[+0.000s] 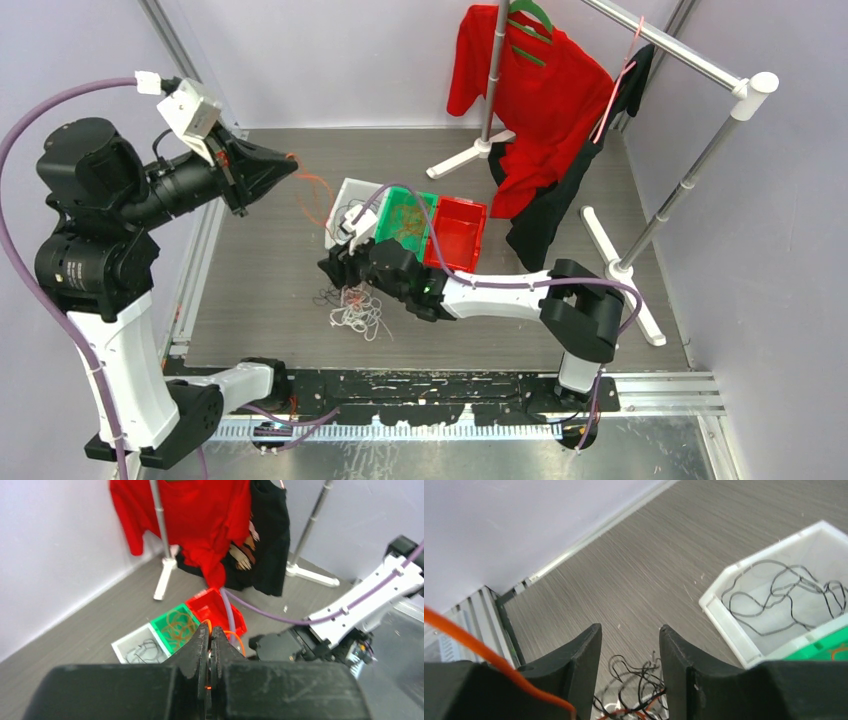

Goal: Untangle the cables
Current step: Untie the cable.

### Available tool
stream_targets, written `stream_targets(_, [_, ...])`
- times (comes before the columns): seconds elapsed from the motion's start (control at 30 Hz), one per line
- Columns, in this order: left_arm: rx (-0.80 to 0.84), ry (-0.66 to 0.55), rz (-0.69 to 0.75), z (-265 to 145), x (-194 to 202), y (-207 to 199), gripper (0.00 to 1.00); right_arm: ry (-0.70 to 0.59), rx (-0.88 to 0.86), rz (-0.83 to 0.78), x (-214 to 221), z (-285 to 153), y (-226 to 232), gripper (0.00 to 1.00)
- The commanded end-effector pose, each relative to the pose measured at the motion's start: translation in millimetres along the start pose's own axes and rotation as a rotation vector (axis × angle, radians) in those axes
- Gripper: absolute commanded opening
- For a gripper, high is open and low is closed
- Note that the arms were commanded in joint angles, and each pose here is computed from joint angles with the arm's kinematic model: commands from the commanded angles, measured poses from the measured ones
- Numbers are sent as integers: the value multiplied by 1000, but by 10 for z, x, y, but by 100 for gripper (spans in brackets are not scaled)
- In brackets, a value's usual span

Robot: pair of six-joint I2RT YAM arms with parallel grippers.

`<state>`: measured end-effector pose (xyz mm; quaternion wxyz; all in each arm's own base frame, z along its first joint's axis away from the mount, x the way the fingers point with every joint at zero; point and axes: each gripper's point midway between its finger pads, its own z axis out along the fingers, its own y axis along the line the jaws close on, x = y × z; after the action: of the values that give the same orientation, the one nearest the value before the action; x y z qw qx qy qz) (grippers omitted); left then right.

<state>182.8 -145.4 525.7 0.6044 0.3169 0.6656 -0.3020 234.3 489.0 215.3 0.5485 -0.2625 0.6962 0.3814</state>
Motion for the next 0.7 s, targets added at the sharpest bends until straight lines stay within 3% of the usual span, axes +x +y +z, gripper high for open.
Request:
stream_targets(0.0, [-109,-192,114,-76,-532,123,0,-27,30,27,146,-25,-50,53])
stream_targets(0.17, [-259,-353,204,-225,-922,301,0,34,42,29,572,-76,-91,55])
stream_targets(0.4, [-594,-586,308,-701,-1475,662,0,87,70,31,1021,-158,-165,59])
stream_targets(0.67, [-705,-883,425,-1223,-2043,492,0,98,81,31,1159,-257,-217,64])
